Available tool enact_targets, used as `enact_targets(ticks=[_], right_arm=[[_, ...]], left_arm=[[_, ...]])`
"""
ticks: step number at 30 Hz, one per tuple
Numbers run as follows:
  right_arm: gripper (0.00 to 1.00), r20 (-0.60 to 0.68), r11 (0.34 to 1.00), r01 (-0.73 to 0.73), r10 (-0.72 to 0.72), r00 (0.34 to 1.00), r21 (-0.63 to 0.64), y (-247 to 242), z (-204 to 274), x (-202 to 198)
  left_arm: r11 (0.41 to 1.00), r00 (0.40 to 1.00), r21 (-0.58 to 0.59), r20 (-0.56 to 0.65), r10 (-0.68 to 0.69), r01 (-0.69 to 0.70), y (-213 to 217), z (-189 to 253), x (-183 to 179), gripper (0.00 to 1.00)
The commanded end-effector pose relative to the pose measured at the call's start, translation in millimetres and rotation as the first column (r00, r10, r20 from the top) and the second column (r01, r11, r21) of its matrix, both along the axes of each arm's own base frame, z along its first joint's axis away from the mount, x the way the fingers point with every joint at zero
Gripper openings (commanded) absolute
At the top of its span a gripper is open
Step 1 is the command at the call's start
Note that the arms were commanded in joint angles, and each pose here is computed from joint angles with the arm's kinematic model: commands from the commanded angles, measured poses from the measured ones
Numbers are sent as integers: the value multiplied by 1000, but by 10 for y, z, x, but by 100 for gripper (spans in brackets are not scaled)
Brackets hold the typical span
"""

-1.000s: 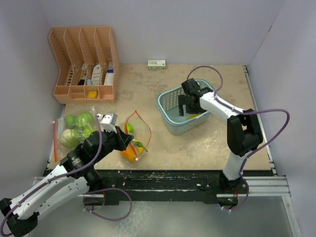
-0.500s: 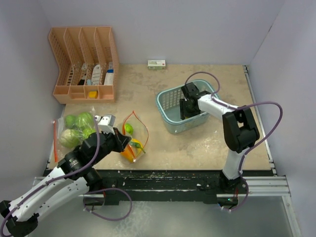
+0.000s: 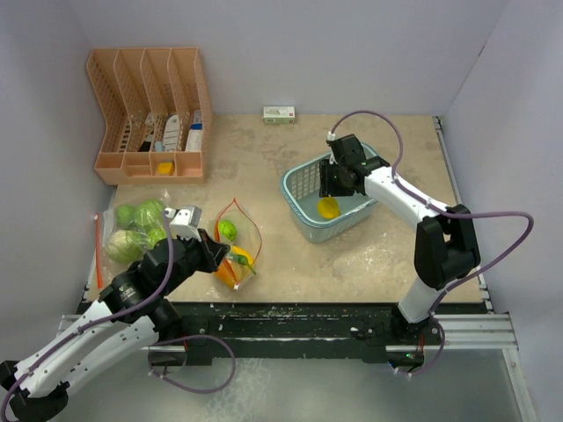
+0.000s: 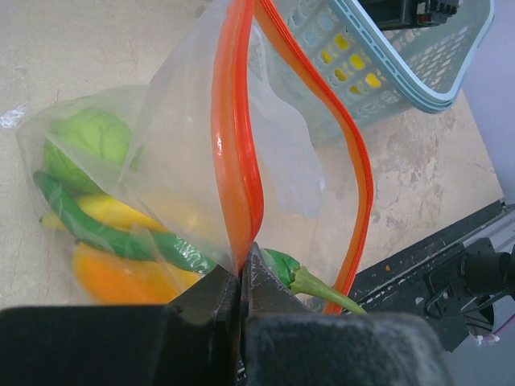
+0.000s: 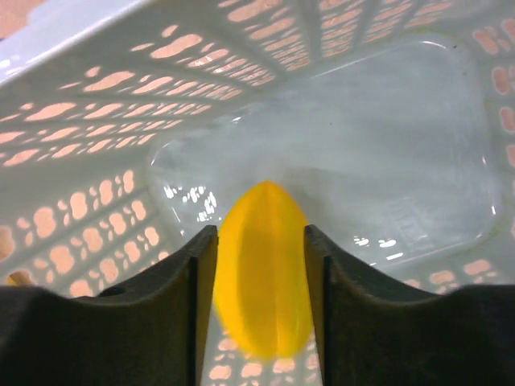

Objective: Place the food in the zip-top bag and seal the zipper

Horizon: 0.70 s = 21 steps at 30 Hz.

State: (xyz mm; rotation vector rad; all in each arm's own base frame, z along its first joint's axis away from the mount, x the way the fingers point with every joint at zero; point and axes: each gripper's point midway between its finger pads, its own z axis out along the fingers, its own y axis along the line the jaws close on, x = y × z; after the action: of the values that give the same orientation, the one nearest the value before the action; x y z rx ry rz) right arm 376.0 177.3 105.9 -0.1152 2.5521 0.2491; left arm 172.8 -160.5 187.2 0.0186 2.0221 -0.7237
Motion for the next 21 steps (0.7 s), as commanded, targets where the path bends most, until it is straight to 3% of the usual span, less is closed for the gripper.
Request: enact_targets(ticks=[1,3,7,10,15,21], right_arm=[[55,52,999,-31,33,998,-26,-50,259,19],[63,37,998,-47,48,998,-40,-67,204,-19],[67,19,997,-65,66,998,-43,-76,129,-81],[75,-14,996,-69,69,998,-58,-110,86,-154],[91,-47,983,18,-27,999,-182,-387,-75,-216],[93,-75,971,46,-65,995,-233,-441,-385,-87]], left_arm=[[999,999,-43,36,14,-12,-5,202,26,0],[999,999,-48,35,11,-10,-19,201,28,0],[998,999,-56,32,5,-3,-43,203,28,0],[998,1000,-55,31,5,-3,-44,207,29,0],[998,999,-59,34,3,-1,-57,223,37,0],[998,1000,-65,27,-4,6,-71,223,22,0]])
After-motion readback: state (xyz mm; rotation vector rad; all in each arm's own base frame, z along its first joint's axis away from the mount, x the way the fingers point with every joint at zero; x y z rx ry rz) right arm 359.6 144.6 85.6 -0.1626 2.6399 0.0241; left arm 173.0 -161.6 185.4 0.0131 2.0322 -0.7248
